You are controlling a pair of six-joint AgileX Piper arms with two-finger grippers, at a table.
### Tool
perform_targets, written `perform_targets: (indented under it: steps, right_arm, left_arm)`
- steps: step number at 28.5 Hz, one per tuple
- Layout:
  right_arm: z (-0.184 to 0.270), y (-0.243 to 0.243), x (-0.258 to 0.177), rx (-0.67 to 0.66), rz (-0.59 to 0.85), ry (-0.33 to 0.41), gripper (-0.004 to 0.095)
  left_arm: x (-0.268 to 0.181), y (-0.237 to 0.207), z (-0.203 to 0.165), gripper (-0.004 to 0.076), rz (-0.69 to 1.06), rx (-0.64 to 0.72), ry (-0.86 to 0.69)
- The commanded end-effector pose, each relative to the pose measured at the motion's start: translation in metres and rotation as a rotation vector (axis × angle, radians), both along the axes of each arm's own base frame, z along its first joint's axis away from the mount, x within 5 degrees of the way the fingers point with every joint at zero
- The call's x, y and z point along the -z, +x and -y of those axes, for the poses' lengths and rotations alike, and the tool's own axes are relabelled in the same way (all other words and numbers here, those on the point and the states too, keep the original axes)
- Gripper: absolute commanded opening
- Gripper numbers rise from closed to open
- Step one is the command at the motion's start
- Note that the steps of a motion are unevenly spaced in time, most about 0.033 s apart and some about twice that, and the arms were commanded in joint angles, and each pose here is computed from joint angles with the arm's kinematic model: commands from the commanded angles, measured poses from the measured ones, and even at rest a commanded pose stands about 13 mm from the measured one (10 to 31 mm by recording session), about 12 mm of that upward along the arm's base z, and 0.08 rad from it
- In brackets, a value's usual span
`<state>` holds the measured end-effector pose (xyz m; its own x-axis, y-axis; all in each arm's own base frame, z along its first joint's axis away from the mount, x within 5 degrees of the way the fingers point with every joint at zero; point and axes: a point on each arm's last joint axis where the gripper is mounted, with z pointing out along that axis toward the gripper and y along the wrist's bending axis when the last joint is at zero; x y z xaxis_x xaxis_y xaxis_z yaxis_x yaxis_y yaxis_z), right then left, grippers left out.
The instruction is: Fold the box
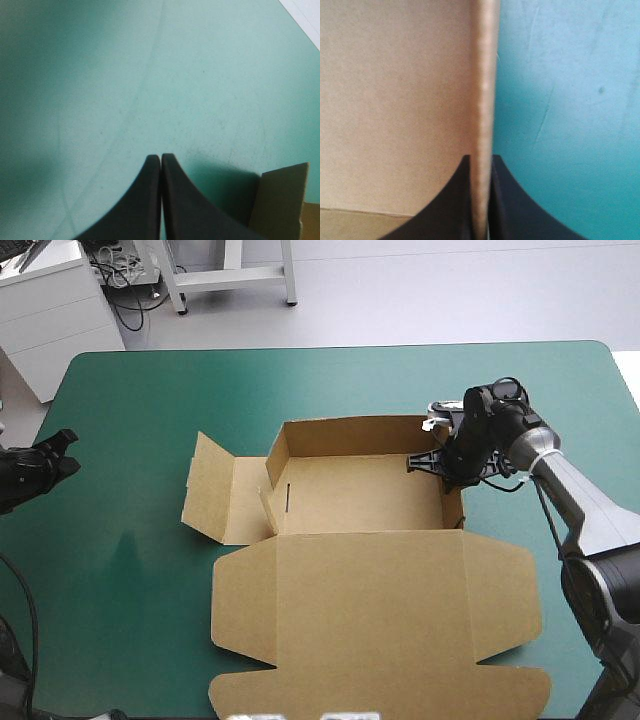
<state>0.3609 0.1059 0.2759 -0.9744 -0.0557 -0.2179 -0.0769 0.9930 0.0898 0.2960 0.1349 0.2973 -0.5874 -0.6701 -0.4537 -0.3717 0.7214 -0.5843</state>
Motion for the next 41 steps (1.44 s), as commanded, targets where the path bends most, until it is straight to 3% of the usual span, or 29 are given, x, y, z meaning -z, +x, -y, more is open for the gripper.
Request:
perform_targets:
  steps: [1, 4, 13, 17, 21, 25, 33, 35, 38, 39, 40, 41]
  right_arm:
    - [0.003, -0.003, -0.050, -0.010, 0.113, 0.017, -0.0010]
    - [0.006, -0.007, -0.078, -0.017, 0.173, 0.015, -0.0010]
    - [0.021, -0.076, -0.181, -0.057, 0.481, 0.113, -0.0014]
    - [0.027, -0.106, -0.215, -0.171, 0.669, 0.127, -0.0023]
    - [0.031, -0.122, -0.239, -0.188, 0.854, 0.143, -0.0023]
    - [0.032, -0.125, -0.244, -0.186, 0.887, 0.148, -0.0023]
    - [0.028, -0.114, -0.233, -0.190, 0.818, 0.156, -0.0023]
    - [0.026, -0.112, -0.231, -0.192, 0.807, 0.172, -0.0023]
    - [0.024, -0.109, -0.229, -0.192, 0.799, 0.173, -0.0023]
    - [0.023, -0.106, -0.227, -0.193, 0.792, 0.181, -0.0023]
    - [0.023, -0.105, -0.226, -0.193, 0.791, 0.180, -0.0023]
    - [0.021, -0.102, -0.224, -0.196, 0.781, 0.192, -0.0022]
  left_arm:
    - [-0.023, -0.003, 0.005, -0.0015, 0.081, -0.004, -0.001]
    - [-0.023, -0.003, 0.005, -0.0015, 0.085, 0.012, 0.017]
    - [-0.023, -0.003, 0.006, -0.0015, 0.087, 0.042, 0.032]
    - [-0.023, -0.003, 0.007, -0.0015, 0.096, 0.066, 0.053]
    - [-0.023, -0.004, 0.009, -0.0015, 0.091, 0.105, 0.058]
    - [-0.022, -0.006, 0.013, -0.0015, 0.096, 0.198, 0.094]
    - [-0.024, -0.006, 0.018, -0.0009, 0.132, 0.265, 0.095]
    - [-0.024, -0.006, 0.020, 0.0035, 0.133, 0.293, 0.101]
    - [-0.024, -0.003, 0.028, 0.0181, 0.146, 0.344, 0.127]
    - [-0.024, -0.001, 0.033, 0.0344, 0.146, 0.375, 0.140]
    - [-0.023, -0.001, 0.035, 0.0417, 0.143, 0.384, 0.142]
    - [-0.022, 0.000, 0.039, 0.0559, 0.127, 0.396, 0.144]
